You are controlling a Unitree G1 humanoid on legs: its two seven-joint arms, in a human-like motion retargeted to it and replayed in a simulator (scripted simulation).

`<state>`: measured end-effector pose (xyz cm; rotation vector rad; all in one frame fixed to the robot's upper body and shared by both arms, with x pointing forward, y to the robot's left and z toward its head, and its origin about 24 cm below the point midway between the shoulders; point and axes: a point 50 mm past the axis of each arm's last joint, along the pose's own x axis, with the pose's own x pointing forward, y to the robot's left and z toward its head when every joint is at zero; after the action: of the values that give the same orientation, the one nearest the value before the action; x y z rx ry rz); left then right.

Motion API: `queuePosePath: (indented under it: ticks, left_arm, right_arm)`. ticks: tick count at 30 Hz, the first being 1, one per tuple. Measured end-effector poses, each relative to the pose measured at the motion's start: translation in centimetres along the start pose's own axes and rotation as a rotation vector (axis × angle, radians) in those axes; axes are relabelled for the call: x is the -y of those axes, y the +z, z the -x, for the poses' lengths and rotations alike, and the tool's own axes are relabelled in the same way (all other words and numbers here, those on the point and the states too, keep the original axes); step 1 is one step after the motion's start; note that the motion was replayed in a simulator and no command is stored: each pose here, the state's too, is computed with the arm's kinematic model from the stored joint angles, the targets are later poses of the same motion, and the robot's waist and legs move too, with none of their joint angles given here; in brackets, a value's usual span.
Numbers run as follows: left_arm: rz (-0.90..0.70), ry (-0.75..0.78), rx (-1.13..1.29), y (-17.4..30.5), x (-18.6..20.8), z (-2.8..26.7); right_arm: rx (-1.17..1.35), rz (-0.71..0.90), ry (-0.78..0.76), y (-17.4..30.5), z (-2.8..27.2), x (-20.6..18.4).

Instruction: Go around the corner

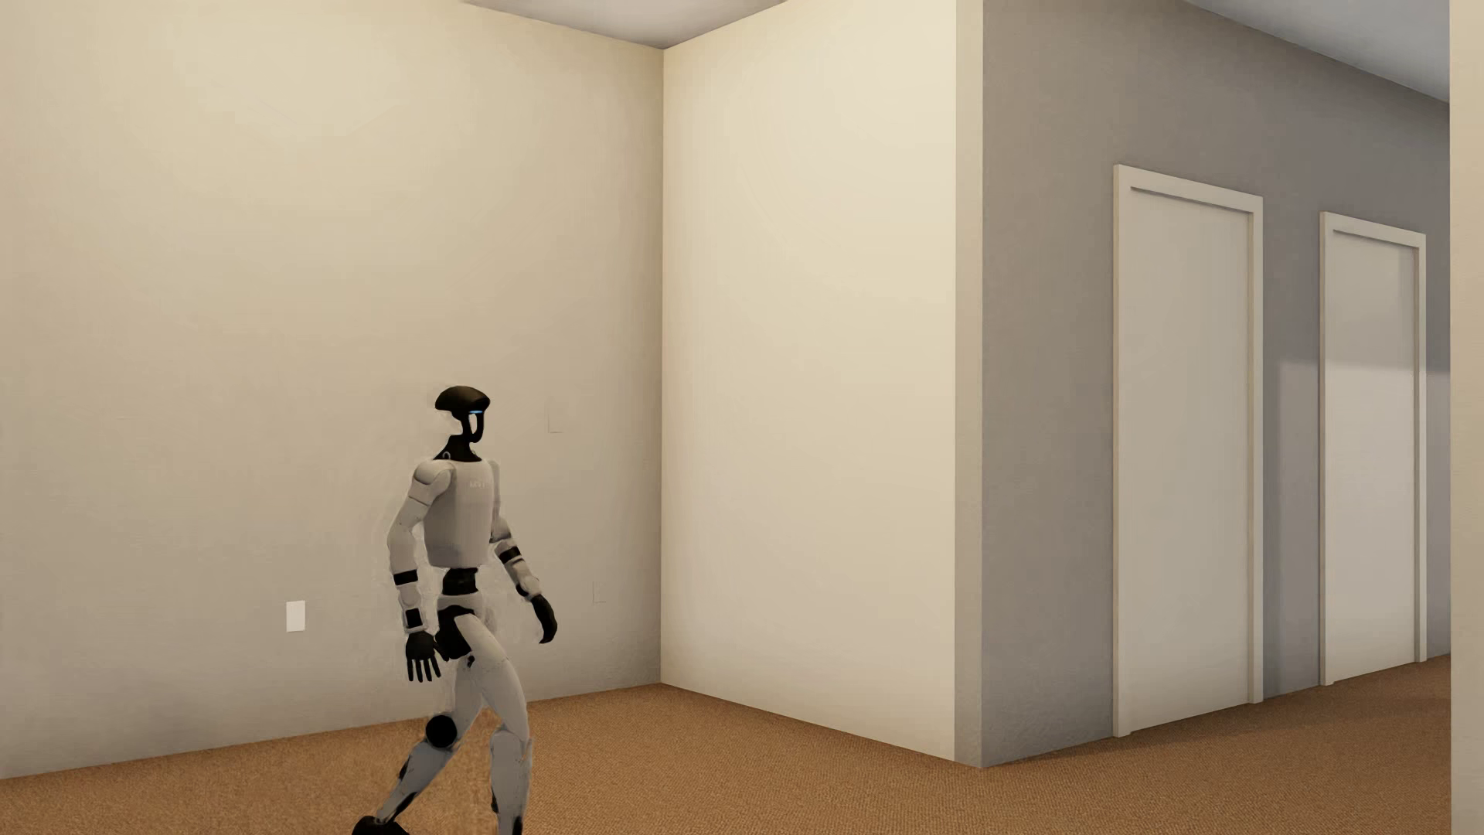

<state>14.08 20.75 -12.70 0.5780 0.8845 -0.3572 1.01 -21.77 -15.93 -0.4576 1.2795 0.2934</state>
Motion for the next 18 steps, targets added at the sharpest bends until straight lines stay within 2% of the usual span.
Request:
queuePosePath:
  ticks: [2,5,9,14,18]
  left_arm:
    - [0.009,0.017,0.025,0.5,-0.5,0.0]
    - [0.108,-0.025,-0.081,-2.6,2.5,0.9]
    - [0.027,-0.172,-0.175,-4.9,6.9,2.0]
    - [0.003,-0.24,-0.34,-9.8,8.9,5.0]
    - [-0.015,-0.286,-0.398,-11.7,10.1,6.8]
  right_arm:
    - [-0.035,-0.003,0.004,-0.9,0.1,-0.2]
    - [-0.122,-0.007,0.019,-3.0,0.4,-0.8]
    - [-0.03,0.016,-0.001,-0.1,-0.3,0.2]
    - [0.228,0.0,-0.115,6.7,-0.2,4.5]
    - [0.159,-0.083,-0.136,4.2,0.0,4.4]
